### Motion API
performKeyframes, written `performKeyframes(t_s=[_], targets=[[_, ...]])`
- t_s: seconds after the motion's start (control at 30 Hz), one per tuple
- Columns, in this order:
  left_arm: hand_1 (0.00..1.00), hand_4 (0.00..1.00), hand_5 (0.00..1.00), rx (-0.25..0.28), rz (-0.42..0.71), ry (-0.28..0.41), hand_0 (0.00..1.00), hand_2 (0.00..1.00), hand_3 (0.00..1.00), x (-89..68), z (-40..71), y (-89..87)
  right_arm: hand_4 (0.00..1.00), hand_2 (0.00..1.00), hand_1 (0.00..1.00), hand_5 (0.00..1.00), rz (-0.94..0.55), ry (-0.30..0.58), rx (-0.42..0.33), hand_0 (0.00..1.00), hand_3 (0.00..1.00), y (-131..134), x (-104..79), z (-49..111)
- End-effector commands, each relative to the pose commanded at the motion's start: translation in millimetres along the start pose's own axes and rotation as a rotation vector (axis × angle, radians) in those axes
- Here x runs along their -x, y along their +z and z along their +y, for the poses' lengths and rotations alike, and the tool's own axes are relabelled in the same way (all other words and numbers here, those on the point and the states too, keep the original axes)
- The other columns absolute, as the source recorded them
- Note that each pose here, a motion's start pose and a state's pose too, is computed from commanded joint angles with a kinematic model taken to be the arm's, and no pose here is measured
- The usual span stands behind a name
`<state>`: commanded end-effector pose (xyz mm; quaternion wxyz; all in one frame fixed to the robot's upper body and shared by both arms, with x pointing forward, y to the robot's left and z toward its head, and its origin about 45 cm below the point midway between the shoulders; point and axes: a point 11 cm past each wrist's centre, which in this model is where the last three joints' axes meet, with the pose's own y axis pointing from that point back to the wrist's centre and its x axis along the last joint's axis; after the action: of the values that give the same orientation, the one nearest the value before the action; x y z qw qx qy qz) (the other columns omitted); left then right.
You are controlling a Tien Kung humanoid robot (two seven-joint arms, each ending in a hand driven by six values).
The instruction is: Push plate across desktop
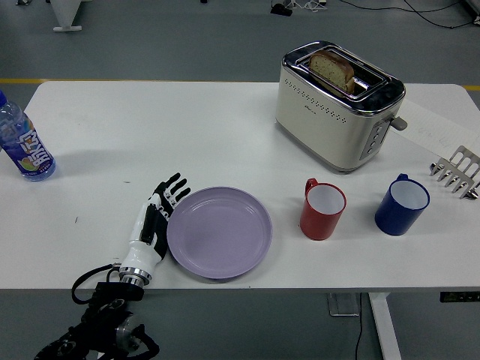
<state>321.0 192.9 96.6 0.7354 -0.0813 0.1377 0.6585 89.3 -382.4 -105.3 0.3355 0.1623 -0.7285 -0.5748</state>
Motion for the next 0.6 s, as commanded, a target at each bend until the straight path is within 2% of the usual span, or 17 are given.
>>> performKeyframes(t_s=[0.27,0.6], targets=[[0.84,0.494,0.998,0.002,0.0,-0.03,0.814,0.87,0.864,9.3,-3.2,1.6,0.301,0.565,0.451,0.468,0.0,-0.002,-0.001,0.551,0.581,-0.6,0.9,0.4],[0.838,0.486,0.998,-0.008,0.002,-0.052,0.812,0.867,0.861,16.4,-2.0,-1.2,0.302,0.565,0.451,0.468,0.0,-0.004,-0.004,0.551,0.581,-1.8,1.6,0.8]])
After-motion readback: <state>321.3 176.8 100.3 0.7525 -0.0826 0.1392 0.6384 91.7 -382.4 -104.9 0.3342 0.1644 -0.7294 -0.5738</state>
